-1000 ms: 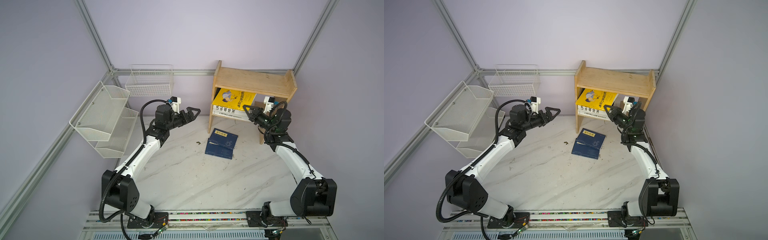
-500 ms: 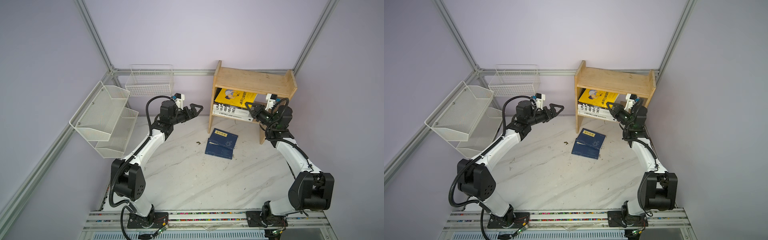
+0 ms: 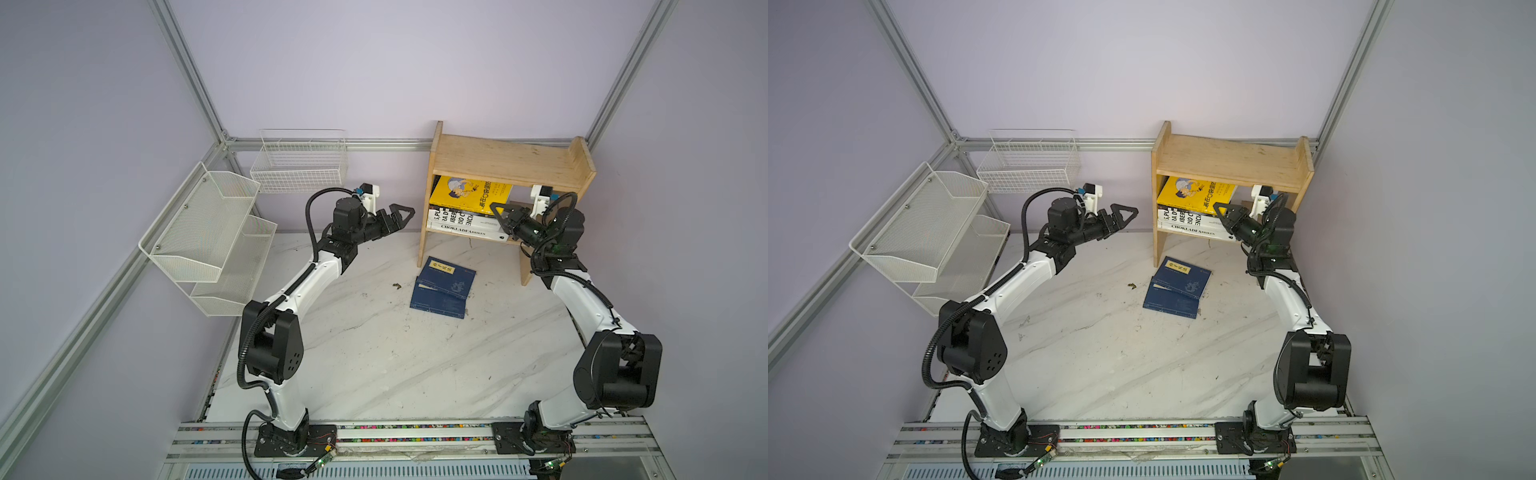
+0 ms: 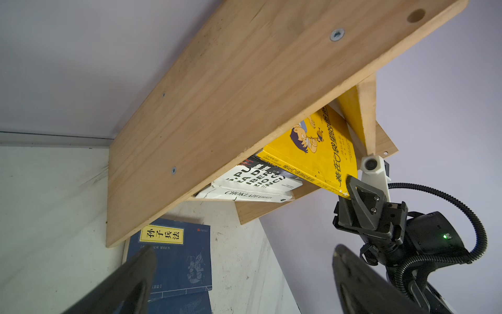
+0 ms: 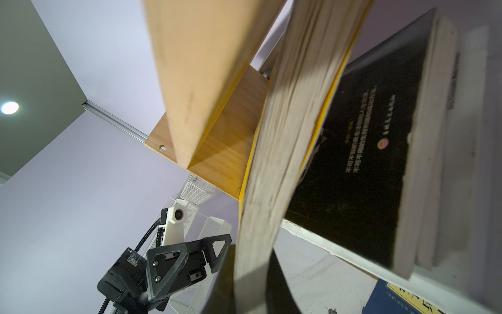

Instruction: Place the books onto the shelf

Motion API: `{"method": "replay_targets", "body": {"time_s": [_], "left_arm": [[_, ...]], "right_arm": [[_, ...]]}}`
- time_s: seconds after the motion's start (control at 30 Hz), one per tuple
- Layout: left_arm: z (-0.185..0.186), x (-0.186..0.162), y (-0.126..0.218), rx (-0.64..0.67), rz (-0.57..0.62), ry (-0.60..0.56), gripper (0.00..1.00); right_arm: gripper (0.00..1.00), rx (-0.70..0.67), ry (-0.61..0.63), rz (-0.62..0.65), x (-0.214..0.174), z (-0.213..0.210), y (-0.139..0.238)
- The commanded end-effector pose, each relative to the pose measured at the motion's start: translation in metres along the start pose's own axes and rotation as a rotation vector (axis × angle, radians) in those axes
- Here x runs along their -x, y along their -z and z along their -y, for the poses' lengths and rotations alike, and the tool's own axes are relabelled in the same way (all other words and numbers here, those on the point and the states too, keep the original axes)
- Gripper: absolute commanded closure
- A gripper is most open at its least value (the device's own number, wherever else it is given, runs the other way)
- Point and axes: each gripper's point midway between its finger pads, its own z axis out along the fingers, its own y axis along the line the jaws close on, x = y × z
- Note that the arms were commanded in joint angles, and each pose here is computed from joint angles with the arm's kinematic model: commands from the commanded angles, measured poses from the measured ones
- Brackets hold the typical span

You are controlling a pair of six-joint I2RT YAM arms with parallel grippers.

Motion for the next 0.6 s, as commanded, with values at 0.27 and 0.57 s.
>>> {"method": "replay_targets", "body": {"time_s": [0.27, 0.57], "left_arm": [[0.055, 0.055, -0.020, -0.076, 0.222, -0.133, 0.00], [0.071, 0.069, -0.045, -0.128, 0.313, -0.133, 0.00]], "right_arm": [[0.94, 0.062, 0.013, 0.052, 0.023, -0.013, -0.015], [0.93, 0.027, -0.023, 0.070, 0.025, 0.001, -0.015]]}}
